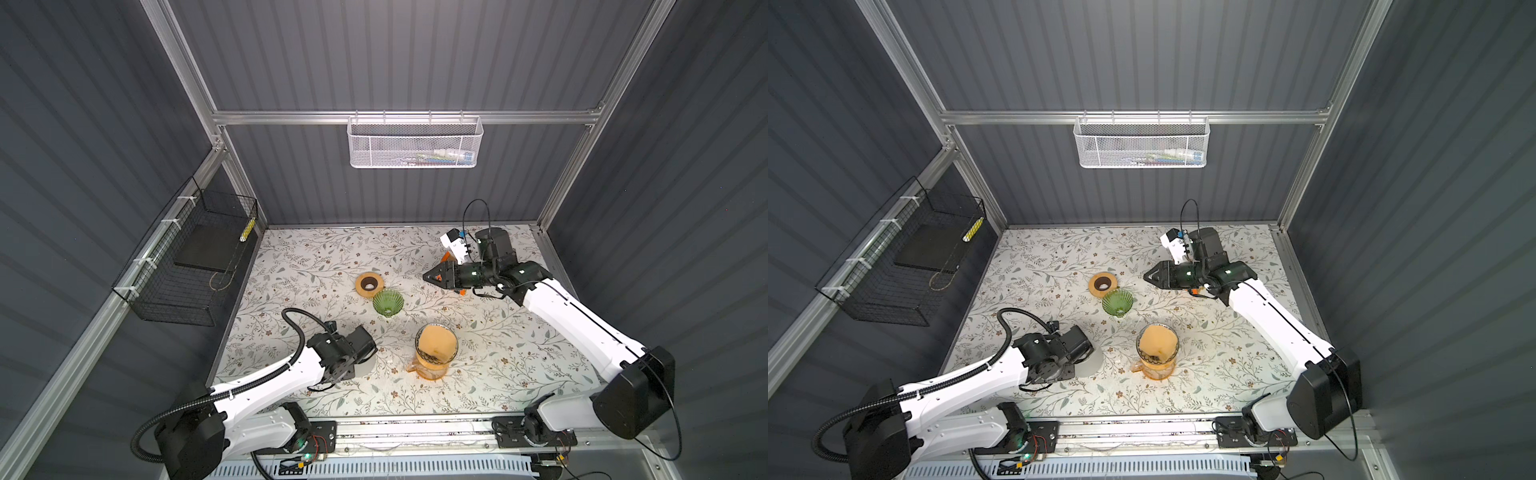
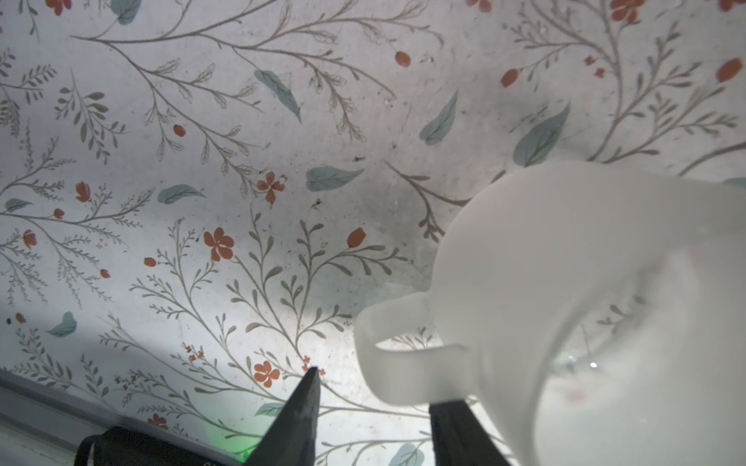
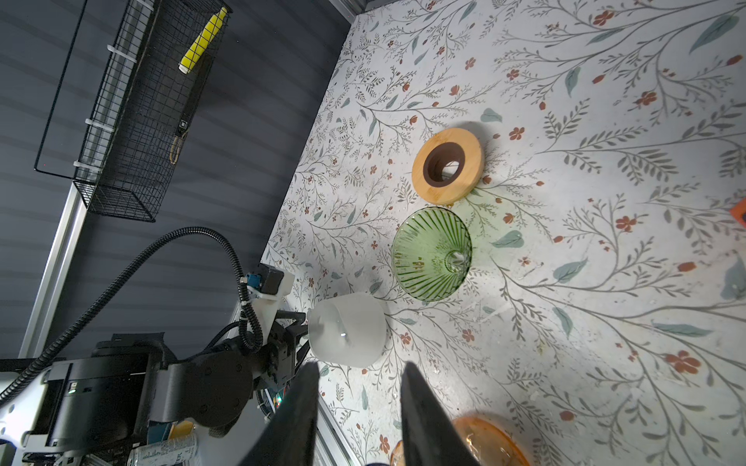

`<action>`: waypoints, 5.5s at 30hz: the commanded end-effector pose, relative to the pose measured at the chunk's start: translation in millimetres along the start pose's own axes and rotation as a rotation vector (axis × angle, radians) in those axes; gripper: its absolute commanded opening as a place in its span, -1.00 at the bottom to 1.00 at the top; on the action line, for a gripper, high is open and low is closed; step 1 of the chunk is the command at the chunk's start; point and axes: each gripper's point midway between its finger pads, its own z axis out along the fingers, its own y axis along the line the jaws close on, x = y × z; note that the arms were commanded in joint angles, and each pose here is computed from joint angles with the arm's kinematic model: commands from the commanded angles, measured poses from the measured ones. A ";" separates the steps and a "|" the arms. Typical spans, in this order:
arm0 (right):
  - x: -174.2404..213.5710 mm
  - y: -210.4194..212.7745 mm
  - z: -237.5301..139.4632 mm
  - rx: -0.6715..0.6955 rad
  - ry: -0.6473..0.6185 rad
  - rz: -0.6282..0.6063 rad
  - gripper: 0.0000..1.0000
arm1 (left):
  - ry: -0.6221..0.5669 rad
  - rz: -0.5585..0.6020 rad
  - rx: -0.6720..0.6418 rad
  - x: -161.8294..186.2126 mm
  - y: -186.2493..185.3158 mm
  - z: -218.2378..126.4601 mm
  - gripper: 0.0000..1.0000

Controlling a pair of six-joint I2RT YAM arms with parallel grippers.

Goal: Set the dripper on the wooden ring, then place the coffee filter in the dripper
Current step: 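Carry the white pitcher toward the robot and set it down, opening the left gripper, then reach the left gripper to the wooden ring and grasp it, then carry the wooden ring with the left gripper over the white pitcher, then lower the wooden ring onto the white pitcher and open the left gripper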

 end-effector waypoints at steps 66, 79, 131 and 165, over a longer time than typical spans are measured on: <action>-67.9 -14.1 -7.1 -0.021 -0.008 0.030 -0.19 | 0.113 -0.103 0.340 -255.7 -102.1 117.6 0.04; -67.8 -16.7 -8.2 -0.010 -0.014 0.037 -0.19 | 0.104 -0.098 0.351 -256.0 -102.9 115.9 -0.49; -33.8 14.5 -16.6 -0.001 -0.001 -0.025 -0.18 | 0.229 -0.091 0.437 -51.6 -38.5 -74.7 -0.92; -30.3 11.4 -13.3 0.012 0.010 -0.018 -0.17 | 0.256 -0.080 0.346 -38.0 -33.9 -34.9 -0.90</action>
